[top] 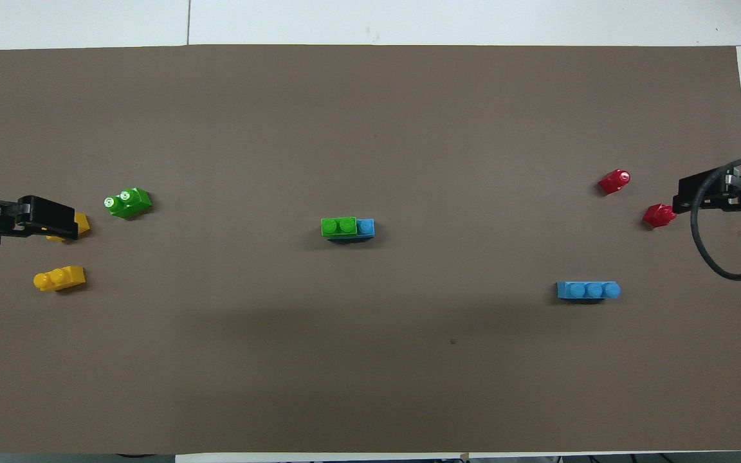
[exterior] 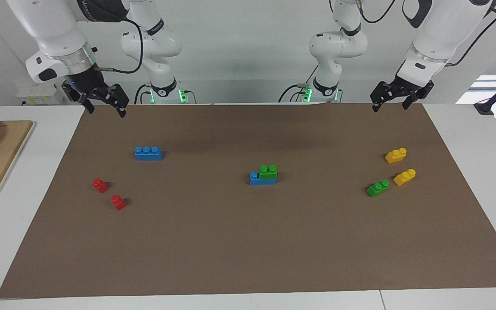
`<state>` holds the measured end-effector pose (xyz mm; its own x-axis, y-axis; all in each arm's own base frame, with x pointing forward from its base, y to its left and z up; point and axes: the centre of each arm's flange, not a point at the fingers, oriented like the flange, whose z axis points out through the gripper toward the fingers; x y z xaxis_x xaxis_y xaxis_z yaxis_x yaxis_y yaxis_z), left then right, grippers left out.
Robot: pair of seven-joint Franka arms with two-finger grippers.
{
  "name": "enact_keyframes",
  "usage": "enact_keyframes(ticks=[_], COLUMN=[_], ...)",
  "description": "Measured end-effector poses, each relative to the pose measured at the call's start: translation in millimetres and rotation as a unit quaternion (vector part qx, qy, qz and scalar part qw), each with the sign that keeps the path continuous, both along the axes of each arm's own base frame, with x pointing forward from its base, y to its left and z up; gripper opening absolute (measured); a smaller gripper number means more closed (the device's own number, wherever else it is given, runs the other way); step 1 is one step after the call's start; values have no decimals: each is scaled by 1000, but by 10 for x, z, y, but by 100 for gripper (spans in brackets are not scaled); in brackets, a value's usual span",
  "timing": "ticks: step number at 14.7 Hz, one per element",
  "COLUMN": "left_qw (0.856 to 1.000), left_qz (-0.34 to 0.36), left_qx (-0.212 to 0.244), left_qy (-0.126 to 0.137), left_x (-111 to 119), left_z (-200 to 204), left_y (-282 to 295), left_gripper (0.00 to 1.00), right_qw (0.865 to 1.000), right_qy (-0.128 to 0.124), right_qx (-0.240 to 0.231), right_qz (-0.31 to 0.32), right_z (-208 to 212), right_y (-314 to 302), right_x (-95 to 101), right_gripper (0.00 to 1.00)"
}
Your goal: Remove green block with left arm and hold with right
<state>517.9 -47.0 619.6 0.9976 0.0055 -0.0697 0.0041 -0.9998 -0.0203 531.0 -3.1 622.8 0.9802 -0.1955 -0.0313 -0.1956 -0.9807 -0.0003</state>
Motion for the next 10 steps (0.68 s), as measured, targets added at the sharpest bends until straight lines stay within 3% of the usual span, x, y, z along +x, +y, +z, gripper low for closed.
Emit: enact_keyframes(ticks=[10], left_qw=[1000], left_qz=[0], left_qx=[1], left_qy=[7], left_x=[-13], left_z=[-21], left_y=[5], left_gripper=[100], right_qw=[1000], right_qy=[0], right_qx=[0], right_qz=[-3], right_z=[0], right_y=[-36], right_x=[0], right_gripper=[100])
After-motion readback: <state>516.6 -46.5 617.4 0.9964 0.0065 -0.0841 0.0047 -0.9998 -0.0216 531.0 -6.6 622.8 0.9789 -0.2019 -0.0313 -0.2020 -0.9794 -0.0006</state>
